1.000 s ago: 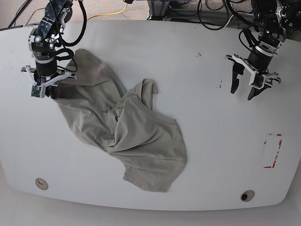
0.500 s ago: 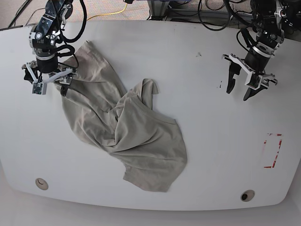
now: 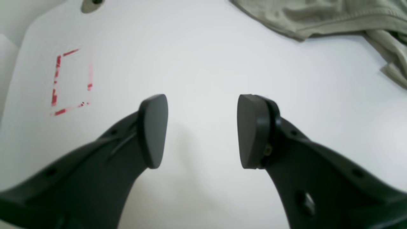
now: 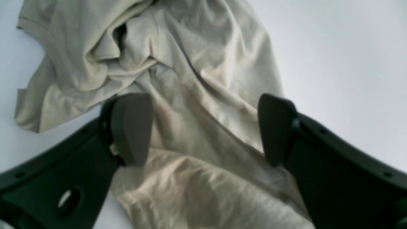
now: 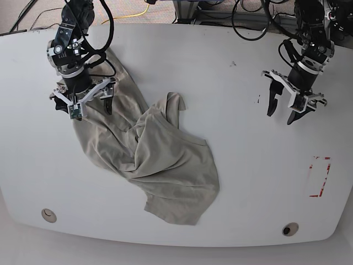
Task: Layout the t-shirt on the table in an organized manner, then fold the t-shirt properly
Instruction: 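Drag the grasped fabric outward with the right gripper, spreading the shirt, then reach the left gripper down to the shirt's bunched middle and grasp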
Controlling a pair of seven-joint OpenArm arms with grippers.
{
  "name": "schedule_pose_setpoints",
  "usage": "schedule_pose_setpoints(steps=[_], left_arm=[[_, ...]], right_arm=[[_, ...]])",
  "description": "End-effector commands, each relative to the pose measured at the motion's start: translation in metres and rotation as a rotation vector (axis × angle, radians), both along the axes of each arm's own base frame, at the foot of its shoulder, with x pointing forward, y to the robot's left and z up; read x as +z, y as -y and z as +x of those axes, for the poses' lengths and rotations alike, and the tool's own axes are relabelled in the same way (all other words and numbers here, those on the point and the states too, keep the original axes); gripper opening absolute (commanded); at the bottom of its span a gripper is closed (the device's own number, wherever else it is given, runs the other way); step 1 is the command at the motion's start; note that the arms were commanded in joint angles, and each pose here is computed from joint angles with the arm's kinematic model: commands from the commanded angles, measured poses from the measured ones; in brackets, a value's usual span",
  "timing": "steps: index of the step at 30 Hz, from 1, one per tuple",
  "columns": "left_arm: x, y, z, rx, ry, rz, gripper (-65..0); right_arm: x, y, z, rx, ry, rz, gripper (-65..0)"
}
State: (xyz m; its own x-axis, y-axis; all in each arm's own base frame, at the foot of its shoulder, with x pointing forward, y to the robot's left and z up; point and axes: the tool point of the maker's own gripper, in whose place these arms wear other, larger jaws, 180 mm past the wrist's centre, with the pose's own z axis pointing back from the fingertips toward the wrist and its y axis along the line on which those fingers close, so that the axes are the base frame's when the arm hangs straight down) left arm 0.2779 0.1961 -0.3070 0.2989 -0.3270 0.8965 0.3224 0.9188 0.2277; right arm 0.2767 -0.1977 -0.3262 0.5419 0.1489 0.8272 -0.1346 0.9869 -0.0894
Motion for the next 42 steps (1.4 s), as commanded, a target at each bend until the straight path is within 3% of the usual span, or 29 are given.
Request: schedule_pose_setpoints(steps=[1, 10, 19, 28, 33, 42], left_arm=[[0.015, -0.002, 0.009, 0.000, 0.042, 0.003, -31.9], [0.019, -0.004, 0.018, 0.009, 0.039, 0.016, -31.9], [0.018, -0.004, 0.018, 0.010, 0.038, 0.016, -31.9], [0.008, -0.008, 0.022, 0.023, 0.017, 0.001, -31.9], [0.005, -0.009, 0.023, 0.027, 0.010, -0.004, -31.9], [0.010, -0.009, 0.028, 0.027, 0.026, -0.003, -31.9]], right_arm=[[0.007, 0.003, 0.011, -0.002, 0.039, 0.002, -15.4], [-0.016, 0.041, 0.019, 0.000, -0.042, -0.068, -15.4], [-0.024, 0.065, -0.001, 0.022, -0.108, -0.155, -15.4], [-0.036, 0.070, -0.012, 0.016, -0.147, -0.149, -15.4], [-0.042, 0.091, -0.014, -0.047, -0.136, -0.124, -15.4], [-0.054, 0.113, -0.018, -0.054, -0.168, -0.093, -15.4]])
